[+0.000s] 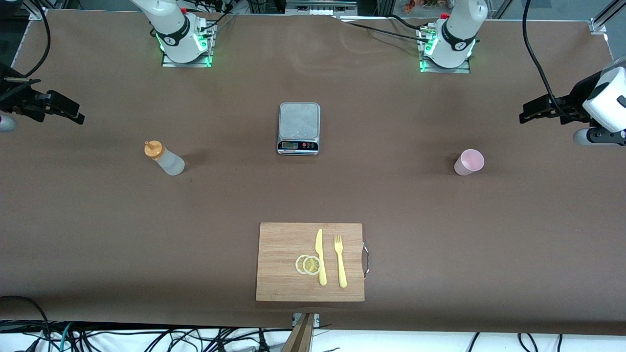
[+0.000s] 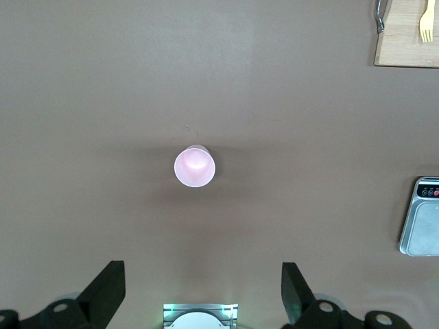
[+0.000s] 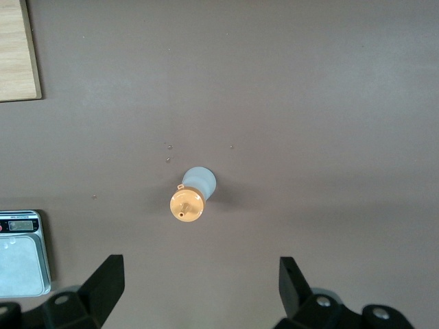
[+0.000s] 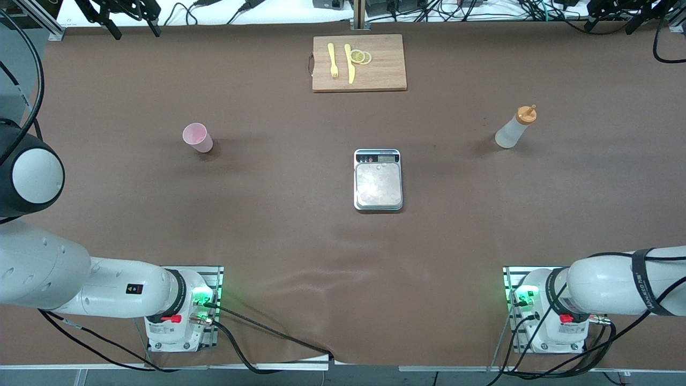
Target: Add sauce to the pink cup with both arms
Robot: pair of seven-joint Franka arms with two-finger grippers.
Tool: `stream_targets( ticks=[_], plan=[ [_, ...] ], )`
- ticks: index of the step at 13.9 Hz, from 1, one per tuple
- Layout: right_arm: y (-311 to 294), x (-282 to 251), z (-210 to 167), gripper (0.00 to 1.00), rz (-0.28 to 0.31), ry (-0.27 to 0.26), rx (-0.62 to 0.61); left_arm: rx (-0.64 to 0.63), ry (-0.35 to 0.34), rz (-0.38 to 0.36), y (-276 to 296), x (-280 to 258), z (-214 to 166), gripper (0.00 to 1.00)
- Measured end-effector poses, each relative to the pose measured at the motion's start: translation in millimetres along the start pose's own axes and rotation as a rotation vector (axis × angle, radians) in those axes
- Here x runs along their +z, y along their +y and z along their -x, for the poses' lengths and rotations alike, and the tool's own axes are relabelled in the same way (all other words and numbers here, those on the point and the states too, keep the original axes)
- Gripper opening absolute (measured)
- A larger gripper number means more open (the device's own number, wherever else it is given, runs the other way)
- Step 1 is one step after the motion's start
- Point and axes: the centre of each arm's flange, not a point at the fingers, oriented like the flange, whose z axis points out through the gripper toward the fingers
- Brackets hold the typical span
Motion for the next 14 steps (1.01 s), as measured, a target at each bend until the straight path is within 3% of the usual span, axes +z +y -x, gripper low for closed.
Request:
stream_targets(
  ticks=[14],
  plan=[
    [0.1,0.0,0.0,1.0,0.0,0.0,0.0,-0.009,-0.009,-0.001,-0.2,3.9,-2.6,1.0]
  ],
)
